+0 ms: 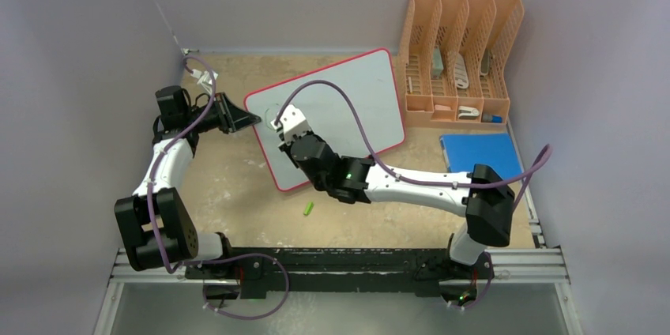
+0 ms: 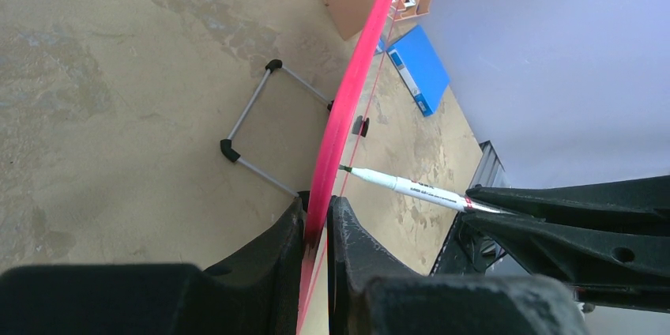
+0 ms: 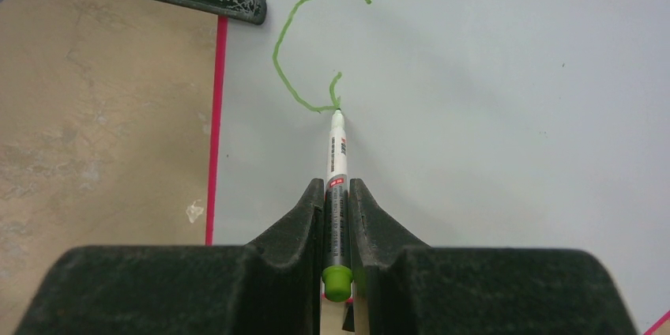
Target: Write a sentence on the whiteboard
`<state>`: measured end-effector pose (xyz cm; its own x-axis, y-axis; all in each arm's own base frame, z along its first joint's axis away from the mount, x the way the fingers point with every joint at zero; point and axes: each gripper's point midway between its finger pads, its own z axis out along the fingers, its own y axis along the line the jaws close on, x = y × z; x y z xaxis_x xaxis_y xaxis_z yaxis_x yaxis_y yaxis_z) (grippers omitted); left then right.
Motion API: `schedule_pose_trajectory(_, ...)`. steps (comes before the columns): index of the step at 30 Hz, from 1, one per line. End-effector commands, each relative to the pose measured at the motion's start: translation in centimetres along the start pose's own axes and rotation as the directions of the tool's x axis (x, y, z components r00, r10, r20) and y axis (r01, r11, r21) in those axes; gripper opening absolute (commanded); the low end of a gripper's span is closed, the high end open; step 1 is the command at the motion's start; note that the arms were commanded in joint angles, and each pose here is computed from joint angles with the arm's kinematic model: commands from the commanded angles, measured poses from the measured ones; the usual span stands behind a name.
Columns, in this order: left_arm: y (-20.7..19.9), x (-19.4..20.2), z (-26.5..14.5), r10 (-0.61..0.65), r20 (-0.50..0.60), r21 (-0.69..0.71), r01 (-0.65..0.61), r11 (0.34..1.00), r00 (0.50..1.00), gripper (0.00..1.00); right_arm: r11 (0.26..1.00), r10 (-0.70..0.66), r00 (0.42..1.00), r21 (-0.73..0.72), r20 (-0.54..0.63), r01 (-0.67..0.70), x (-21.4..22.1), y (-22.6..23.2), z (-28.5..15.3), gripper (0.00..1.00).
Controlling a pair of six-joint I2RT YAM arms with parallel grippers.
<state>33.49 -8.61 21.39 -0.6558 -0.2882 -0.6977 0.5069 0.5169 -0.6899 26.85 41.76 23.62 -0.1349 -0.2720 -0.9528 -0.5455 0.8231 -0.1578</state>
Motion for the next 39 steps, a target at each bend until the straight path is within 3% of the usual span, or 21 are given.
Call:
schedule_pose_trajectory(1,0.0,0.1,0.3,0.015,-0.010,-0.022,-0.015,1.000,1.000,0.00,0.998,0.041,0.999,0.037,0.018,-0.042,-0.8,-1.3,-0.8,0.00)
schedule_pose_trajectory(14,0.0,0.0,0.3,0.016,-0.009,-0.023,-0.016,1.000,1.000,0.00,0.998,0.062,0.998,0.019,0.008,-0.062,-0.4,-1.1,-1.1,0.00)
schedule_pose_trajectory(25,0.2,0.2,0.3,0.016,-0.011,-0.030,-0.017,0.999,1.000,0.00,0.990,0.136,0.981,-0.063,0.136,-0.129,-6.0,-1.2,-2.9,0.00)
schedule_pose_trajectory(39,0.8,0.3,0.4,0.030,-0.018,-0.042,-0.030,0.999,0.999,0.00,0.985,0.172,0.964,-0.032,0.203,-0.169,-5.7,-4.5,-2.6,0.00)
